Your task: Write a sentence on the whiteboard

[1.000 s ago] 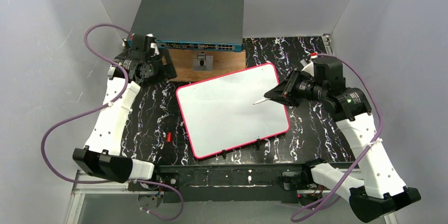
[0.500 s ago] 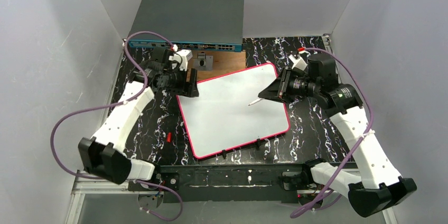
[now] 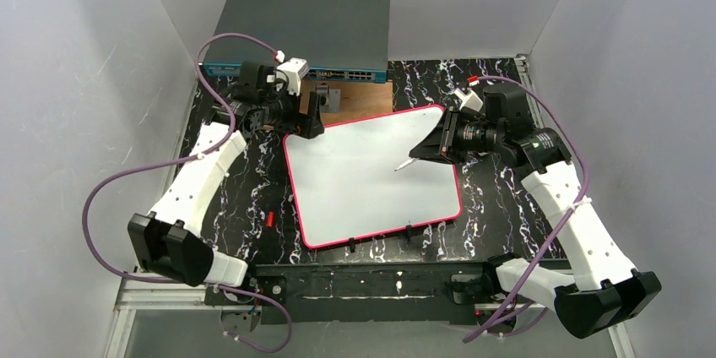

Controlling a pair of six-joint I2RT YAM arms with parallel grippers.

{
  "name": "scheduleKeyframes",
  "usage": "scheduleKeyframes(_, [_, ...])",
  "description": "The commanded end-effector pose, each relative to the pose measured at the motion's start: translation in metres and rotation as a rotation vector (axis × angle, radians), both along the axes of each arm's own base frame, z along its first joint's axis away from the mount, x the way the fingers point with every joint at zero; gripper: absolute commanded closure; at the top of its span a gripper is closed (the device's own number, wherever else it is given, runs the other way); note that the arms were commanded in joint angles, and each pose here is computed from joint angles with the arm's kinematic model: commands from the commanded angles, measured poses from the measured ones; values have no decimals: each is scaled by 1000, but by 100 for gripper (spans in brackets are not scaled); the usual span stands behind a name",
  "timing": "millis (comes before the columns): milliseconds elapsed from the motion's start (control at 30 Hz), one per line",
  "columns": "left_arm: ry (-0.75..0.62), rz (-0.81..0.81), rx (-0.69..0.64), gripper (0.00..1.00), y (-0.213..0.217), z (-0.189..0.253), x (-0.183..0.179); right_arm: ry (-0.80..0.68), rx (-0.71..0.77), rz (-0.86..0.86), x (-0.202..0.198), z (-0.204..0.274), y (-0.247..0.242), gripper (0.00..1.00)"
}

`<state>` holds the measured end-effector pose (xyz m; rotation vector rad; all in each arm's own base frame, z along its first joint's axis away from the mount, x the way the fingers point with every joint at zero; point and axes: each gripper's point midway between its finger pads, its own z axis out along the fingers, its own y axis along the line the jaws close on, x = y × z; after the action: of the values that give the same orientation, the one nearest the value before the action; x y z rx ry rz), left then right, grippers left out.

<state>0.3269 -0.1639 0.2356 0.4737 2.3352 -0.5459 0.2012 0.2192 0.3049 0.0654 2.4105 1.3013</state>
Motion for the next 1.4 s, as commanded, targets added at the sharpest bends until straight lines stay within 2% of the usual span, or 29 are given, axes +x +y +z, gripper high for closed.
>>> scheduleKeyframes(0, [-102, -39, 48, 11, 9, 16, 3, -41, 23, 29, -4, 16, 3, 99])
scheduleKeyframes(67, [-82, -56, 37, 11, 10, 5, 8, -36, 26, 28, -4, 16, 4, 99])
scheduleKeyframes(133, [-44, -89, -29, 12, 5, -4, 12, -32, 29, 30, -4, 17, 4, 99])
scheduleKeyframes(200, [7, -115, -56, 17, 4, -17, 19, -34, 31, 31, -4, 19, 5, 99])
scheduleKeyframes(267, [34, -139, -75, 21, 1, -19, 22, -35, 29, 30, -5, 20, 5, 99])
scheduleKeyframes(333, [60, -164, -137, 21, -8, -18, 23, -36, 27, 25, -6, 21, 4, 99])
scheduleKeyframes(433, [143, -203, -229, 23, -23, -18, 12, -40, 21, 14, -6, 19, 3, 99])
scheduleKeyframes(500, [194, -220, -269, 29, -27, -20, 0, -45, 20, 6, -5, 17, 2, 99])
scheduleKeyframes(567, [218, -220, -299, 36, -29, -19, -11, -54, 23, -3, -5, 16, 1, 99])
scheduleKeyframes(700, [243, -196, -331, 40, -28, -18, -30, -67, 28, -21, -5, 12, -1, 99])
scheduleKeyframes(1000, [317, -144, -375, 46, -25, -25, -71, -92, 36, -40, -11, 9, -6, 99])
scheduleKeyframes(1067, [327, -135, -394, 41, -27, -30, -76, -94, 36, -41, -12, 8, -6, 99])
scheduleKeyframes(1200, [322, -138, -437, 37, -33, -34, -70, -97, 56, -26, -14, 11, -4, 99])
scheduleKeyframes(1367, [384, -181, -499, 41, -43, -36, -68, -111, 84, -9, -13, 21, 0, 99])
